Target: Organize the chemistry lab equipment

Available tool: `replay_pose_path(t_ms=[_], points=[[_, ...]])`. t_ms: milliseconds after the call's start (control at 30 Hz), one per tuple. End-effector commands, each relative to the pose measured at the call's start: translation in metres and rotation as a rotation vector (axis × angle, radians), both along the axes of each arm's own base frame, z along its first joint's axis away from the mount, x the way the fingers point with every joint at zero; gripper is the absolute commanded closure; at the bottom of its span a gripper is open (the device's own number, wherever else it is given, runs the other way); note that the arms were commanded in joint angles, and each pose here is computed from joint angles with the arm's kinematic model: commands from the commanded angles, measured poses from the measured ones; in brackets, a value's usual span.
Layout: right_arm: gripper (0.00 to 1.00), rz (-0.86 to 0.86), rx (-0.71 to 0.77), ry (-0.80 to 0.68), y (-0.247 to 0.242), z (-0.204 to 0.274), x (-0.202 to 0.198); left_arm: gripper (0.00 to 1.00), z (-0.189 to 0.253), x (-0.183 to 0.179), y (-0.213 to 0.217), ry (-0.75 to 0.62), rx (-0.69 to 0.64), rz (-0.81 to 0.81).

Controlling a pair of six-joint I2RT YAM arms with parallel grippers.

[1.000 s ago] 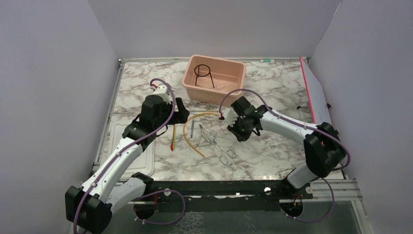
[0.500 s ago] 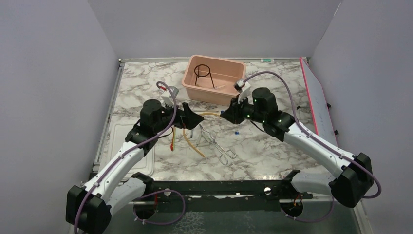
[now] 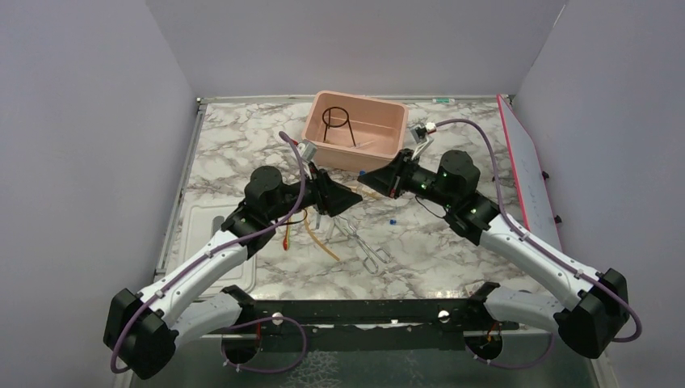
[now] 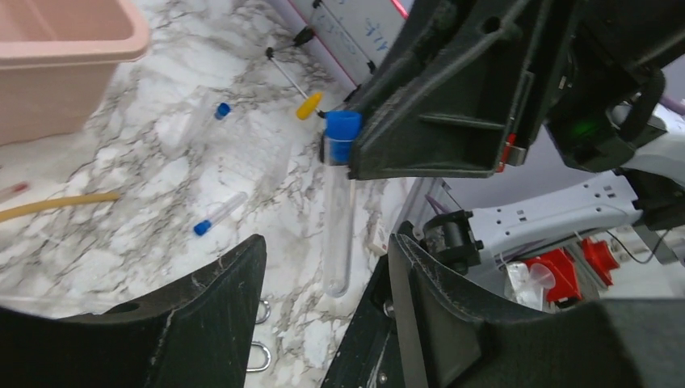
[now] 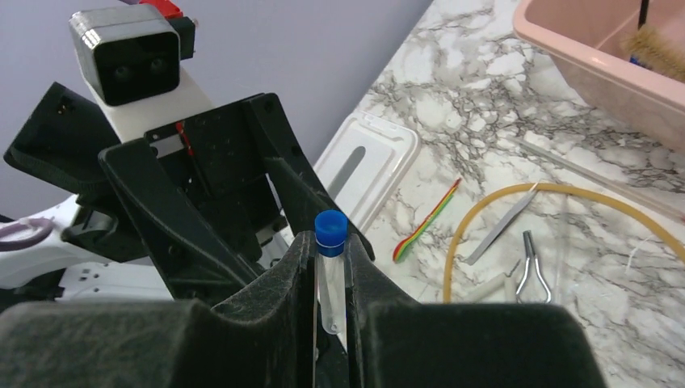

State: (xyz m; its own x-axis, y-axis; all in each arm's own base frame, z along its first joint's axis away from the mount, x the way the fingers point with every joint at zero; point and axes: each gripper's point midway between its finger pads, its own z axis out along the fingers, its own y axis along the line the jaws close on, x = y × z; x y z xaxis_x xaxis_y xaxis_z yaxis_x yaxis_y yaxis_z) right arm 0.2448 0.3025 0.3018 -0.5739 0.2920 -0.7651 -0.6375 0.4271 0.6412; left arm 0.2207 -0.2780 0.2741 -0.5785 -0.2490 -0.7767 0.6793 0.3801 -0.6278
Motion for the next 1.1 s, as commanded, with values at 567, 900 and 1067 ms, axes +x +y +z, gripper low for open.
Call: replay_pose_path(t_ms=[567, 900, 1067], points=[[0.55, 0.111, -0.044, 0.043, -0.009, 0.036, -0.036, 0.99, 0.034, -0.028, -0.018, -0.325, 0.149, -0.162], [0.50, 0.256, -0.151, 0.063, -0.001, 0.043, -0.050, 1.00, 0.030, -0.034, -0.011, -0.430, 0.283, -0.242], [0.53, 0.256, -0.189, 0.064, -0.002, 0.036, -0.047, 1.00, 0.028, -0.035, -0.010, -0.455, 0.310, -0.260]])
